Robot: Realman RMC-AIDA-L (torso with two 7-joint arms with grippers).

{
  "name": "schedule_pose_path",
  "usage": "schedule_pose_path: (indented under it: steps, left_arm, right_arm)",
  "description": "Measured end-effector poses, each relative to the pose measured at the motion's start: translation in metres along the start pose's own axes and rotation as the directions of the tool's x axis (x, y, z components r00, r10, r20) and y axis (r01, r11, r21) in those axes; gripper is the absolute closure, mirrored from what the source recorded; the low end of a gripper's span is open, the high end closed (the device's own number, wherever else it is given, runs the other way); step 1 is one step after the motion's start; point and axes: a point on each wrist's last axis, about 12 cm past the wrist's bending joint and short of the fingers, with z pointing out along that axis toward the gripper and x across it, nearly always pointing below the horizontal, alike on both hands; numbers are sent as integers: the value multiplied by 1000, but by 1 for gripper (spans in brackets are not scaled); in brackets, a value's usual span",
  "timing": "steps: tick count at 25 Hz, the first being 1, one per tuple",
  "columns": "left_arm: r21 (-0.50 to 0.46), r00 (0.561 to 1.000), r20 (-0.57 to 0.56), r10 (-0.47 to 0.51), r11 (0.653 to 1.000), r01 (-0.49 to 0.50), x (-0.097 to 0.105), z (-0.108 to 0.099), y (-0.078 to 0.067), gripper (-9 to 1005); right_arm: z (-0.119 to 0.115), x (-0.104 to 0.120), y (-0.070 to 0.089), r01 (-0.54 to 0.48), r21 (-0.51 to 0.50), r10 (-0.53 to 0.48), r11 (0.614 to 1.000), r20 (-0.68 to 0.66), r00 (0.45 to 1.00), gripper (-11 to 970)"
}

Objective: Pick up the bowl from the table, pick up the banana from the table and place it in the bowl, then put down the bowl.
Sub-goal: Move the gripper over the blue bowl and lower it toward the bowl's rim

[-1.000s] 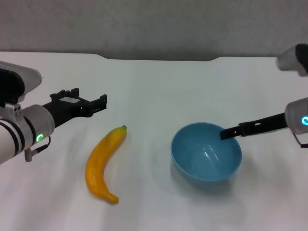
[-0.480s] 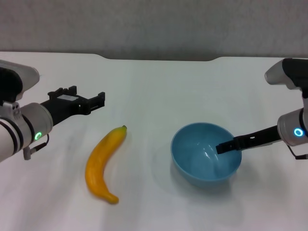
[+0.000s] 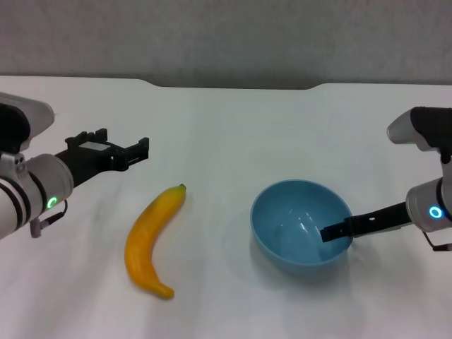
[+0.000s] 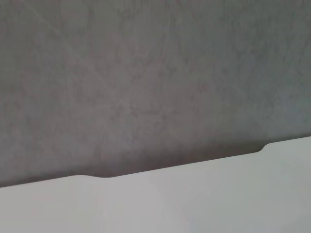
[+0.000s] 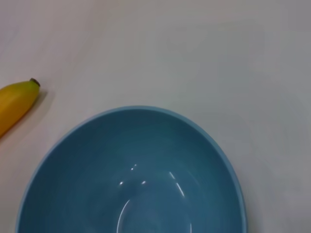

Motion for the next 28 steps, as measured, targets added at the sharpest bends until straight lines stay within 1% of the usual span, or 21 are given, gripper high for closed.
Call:
schedule_pose_path:
  steps: [8,16,19,25,28]
  left_arm:
    - [-2,1000,-7,-5,1000,5,3,0,1,105]
    - [-3,1000,-9,-10,1000,10,4,0,1,104]
    - [-3,1000,-10,-11,1000,11,4,0,1,104]
    - [-4,1000,-12,-12,1000,12,5,0,1,104]
    - [-4,1000,-15,-14,1000,14,6,-1,1,105]
  right_arm:
    - [1,-5,0,17,24,-18,1000,28,999,211]
    - [2,-5,0,35,36,-36,999,30,999,258]
    - [3,-5,0,48,44,-50,998,33,998,498]
    - [4,-2,-3,41,50,-44,998,56,997,741]
    - [3,0,-5,38,37,-41,999,80,996,842]
